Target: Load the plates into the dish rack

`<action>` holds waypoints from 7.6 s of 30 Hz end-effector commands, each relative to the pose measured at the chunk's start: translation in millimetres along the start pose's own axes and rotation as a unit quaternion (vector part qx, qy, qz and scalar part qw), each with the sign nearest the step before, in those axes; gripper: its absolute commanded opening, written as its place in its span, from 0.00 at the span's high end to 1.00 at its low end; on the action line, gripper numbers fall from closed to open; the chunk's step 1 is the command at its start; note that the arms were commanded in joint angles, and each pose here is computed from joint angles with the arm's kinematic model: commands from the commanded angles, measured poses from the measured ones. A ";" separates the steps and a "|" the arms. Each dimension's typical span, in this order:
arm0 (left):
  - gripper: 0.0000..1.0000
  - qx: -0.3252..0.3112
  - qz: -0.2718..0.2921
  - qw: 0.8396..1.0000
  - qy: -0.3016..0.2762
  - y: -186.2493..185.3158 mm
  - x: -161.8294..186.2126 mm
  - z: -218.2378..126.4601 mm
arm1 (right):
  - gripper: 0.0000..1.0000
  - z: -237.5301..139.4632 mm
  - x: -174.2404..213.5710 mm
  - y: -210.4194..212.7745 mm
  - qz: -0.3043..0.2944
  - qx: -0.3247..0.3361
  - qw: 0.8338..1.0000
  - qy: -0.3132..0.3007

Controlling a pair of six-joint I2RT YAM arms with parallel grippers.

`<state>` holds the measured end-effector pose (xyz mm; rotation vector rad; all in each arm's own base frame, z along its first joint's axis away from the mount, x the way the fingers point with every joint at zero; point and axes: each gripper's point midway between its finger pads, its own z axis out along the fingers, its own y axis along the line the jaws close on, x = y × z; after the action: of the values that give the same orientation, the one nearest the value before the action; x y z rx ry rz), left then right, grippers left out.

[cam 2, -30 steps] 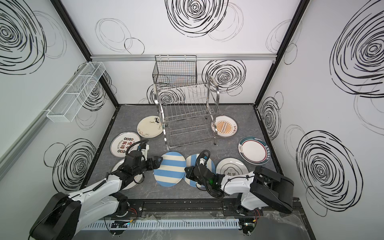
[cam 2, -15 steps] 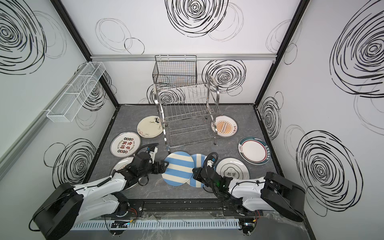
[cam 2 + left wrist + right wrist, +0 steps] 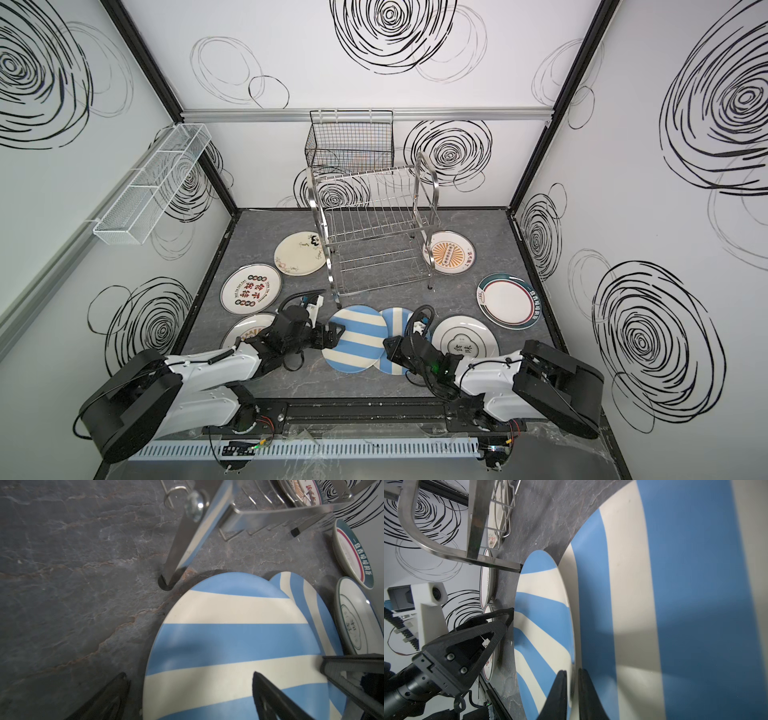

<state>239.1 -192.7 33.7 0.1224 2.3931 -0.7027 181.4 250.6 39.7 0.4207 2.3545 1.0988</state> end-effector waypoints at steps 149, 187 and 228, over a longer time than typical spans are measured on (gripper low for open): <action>0.04 -0.048 -0.052 0.978 -0.197 64.0 -58.3 -89.9 | 0.81 -150.0 -385.3 255.0 -0.382 0.299 0.774 -0.407; 0.04 -0.049 -0.051 0.977 -0.203 64.3 -59.1 -92.0 | 0.33 -188.9 -357.4 315.5 -0.417 0.151 0.815 -0.372; 0.04 -0.051 -0.054 0.978 -0.196 65.4 -57.9 -89.5 | 0.20 -25.8 13.5 69.7 -0.427 0.045 0.894 0.124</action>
<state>248.1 -85.6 89.8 -0.1870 2.0968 -0.5824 156.6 276.9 113.1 -0.8116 2.3635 0.5882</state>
